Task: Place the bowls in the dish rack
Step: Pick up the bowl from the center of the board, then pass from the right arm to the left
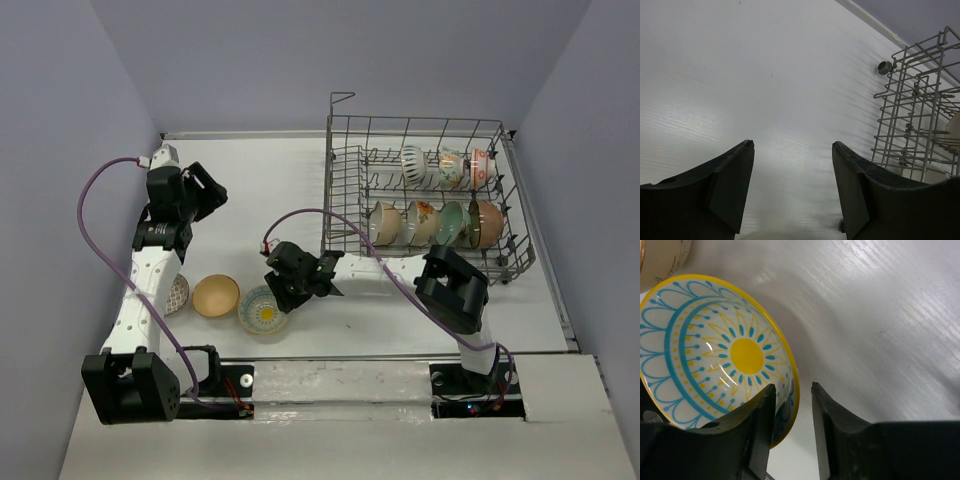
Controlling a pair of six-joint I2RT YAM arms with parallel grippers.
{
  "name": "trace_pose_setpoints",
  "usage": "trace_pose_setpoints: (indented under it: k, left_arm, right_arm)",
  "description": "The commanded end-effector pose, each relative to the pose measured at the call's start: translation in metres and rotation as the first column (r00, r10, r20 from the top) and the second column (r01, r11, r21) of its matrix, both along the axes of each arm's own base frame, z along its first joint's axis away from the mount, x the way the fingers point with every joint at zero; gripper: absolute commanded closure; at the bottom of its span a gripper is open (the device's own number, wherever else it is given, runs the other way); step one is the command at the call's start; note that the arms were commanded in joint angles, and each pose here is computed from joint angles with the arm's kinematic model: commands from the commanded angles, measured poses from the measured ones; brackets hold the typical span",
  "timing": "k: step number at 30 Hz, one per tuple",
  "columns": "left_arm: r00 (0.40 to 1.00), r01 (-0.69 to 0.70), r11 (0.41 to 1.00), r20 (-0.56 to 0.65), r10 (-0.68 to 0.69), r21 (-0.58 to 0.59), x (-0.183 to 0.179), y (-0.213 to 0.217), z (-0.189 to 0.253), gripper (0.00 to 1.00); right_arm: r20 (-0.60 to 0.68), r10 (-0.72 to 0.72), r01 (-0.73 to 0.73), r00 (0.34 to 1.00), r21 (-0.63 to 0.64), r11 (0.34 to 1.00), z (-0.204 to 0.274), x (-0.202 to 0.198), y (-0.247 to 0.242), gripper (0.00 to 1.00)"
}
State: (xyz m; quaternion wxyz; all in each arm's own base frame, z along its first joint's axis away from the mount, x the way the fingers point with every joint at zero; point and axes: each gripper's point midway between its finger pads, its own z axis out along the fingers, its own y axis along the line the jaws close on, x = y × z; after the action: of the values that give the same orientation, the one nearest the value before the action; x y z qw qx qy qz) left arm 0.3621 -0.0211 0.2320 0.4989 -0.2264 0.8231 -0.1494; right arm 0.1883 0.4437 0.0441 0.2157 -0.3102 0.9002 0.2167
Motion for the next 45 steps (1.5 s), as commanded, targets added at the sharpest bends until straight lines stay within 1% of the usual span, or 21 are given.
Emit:
trace_pose_setpoints:
  k: [1, 7, 9, 14, 17, 22, 25, 26, 29, 30, 31, 33, 35, 36, 37, 38, 40, 41, 42, 43, 45]
  left_arm:
    - [0.999, 0.016, 1.0, 0.041, -0.016, 0.001, 0.003, -0.001, 0.006, 0.27]
    - [0.999, 0.023, 1.0, 0.04, -0.023, -0.003, 0.003, -0.002, 0.005, 0.27]
    - [0.999, 0.024, 1.0, 0.041, -0.024, -0.003, 0.003, -0.003, 0.005, 0.27]
    - [0.999, 0.034, 0.999, 0.043, -0.034, -0.008, 0.003, -0.004, 0.005, 0.27]
    - [0.998, 0.043, 0.999, 0.045, -0.042, -0.011, 0.003, -0.006, 0.005, 0.27]
    - [0.998, 0.046, 0.999, 0.052, -0.045, -0.014, 0.002, -0.007, 0.007, 0.27]
    - [0.998, 0.049, 0.999, 0.051, -0.048, -0.019, 0.002, -0.008, 0.006, 0.27]
    - [0.997, 0.052, 0.998, 0.054, -0.051, -0.02, 0.002, -0.008, 0.007, 0.27]
    - [0.997, 0.056, 0.998, 0.053, -0.055, -0.022, 0.002, -0.009, 0.006, 0.27]
    - [0.997, 0.057, 0.998, 0.051, -0.056, -0.023, 0.002, -0.009, 0.006, 0.27]
    - [0.997, 0.057, 0.998, 0.053, -0.055, -0.025, 0.003, -0.009, 0.006, 0.27]
    - [0.997, 0.06, 0.998, 0.053, -0.059, -0.025, 0.002, -0.01, 0.006, 0.27]
    - [0.997, 0.064, 0.998, 0.05, -0.062, -0.028, 0.003, -0.01, 0.004, 0.27]
    - [0.997, 0.065, 0.997, 0.052, -0.064, -0.029, 0.002, -0.011, 0.005, 0.27]
    - [0.997, 0.066, 0.997, 0.05, -0.065, -0.029, 0.003, -0.011, 0.004, 0.27]
    - [0.997, 0.068, 0.997, 0.049, -0.066, -0.03, 0.003, -0.011, 0.003, 0.27]
    - [0.997, 0.07, 0.997, 0.047, -0.069, -0.032, 0.003, -0.012, 0.003, 0.27]
    - [0.996, 0.072, 0.997, 0.047, -0.07, -0.032, 0.003, -0.012, 0.003, 0.27]
    - [0.996, 0.072, 0.997, 0.049, -0.07, -0.032, 0.003, -0.012, 0.003, 0.27]
    - [0.996, 0.075, 0.997, 0.049, -0.073, -0.033, 0.003, -0.013, 0.003, 0.27]
    - [0.996, 0.074, 0.997, 0.049, -0.072, -0.035, 0.003, -0.013, 0.003, 0.27]
  right_arm:
    - [0.01, 0.028, -0.028, 1.0, 0.087, 0.996, 0.019, 0.001, 0.023, 0.62]
    - [0.004, 0.031, -0.032, 1.0, 0.096, 0.995, 0.02, 0.0, 0.025, 0.85]
    - [0.016, 0.029, -0.031, 0.999, 0.104, 0.994, 0.026, 0.002, 0.026, 0.99]
    - [0.067, 0.021, -0.03, 0.997, 0.125, 0.992, 0.06, 0.007, 0.021, 0.99]
    - [0.146, -0.004, -0.019, 0.989, 0.155, 0.988, 0.1, 0.016, 0.016, 0.99]
    - [0.354, -0.128, 0.046, 0.926, 0.232, 0.972, 0.206, 0.043, -0.011, 0.99]
    - [0.519, -0.307, 0.179, 0.798, 0.282, 0.943, 0.28, 0.076, -0.044, 0.99]
    - [0.591, -0.389, 0.254, 0.706, 0.301, 0.919, 0.312, 0.092, -0.063, 0.99]
    - [0.662, -0.532, 0.412, 0.527, 0.349, 0.842, 0.359, 0.128, -0.112, 0.99]
    - [0.695, -0.591, 0.501, 0.41, 0.37, 0.783, 0.383, 0.141, -0.142, 0.99]
    - [0.698, -0.634, 0.559, 0.333, 0.395, 0.729, 0.395, 0.159, -0.167, 0.99]
    - [0.693, -0.683, 0.612, 0.232, 0.442, 0.656, 0.417, 0.175, -0.202, 0.99]
    - [0.673, -0.736, 0.668, 0.077, 0.513, 0.539, 0.439, 0.191, -0.244, 0.99]
    - [0.705, -0.709, 0.694, 0.039, 0.491, 0.527, 0.443, 0.196, -0.256, 0.99]
    - [0.684, -0.729, 0.694, -0.02, 0.534, 0.482, 0.455, 0.2, -0.266, 0.99]
    - [0.708, -0.703, 0.73, -0.065, 0.514, 0.45, 0.454, 0.209, -0.283, 0.99]
    - [0.725, -0.679, 0.758, -0.12, 0.508, 0.409, 0.456, 0.216, -0.295, 0.99]
    - [0.702, -0.689, 0.752, -0.178, 0.549, 0.366, 0.46, 0.221, -0.301, 0.99]
    - [0.749, -0.629, 0.799, -0.208, 0.501, 0.332, 0.457, 0.222, -0.318, 0.99]
    - [0.718, -0.643, 0.784, -0.268, 0.55, 0.287, 0.46, 0.227, -0.322, 0.99]
    - [0.759, -0.587, 0.822, -0.281, 0.506, 0.261, 0.452, 0.235, -0.335, 0.99]
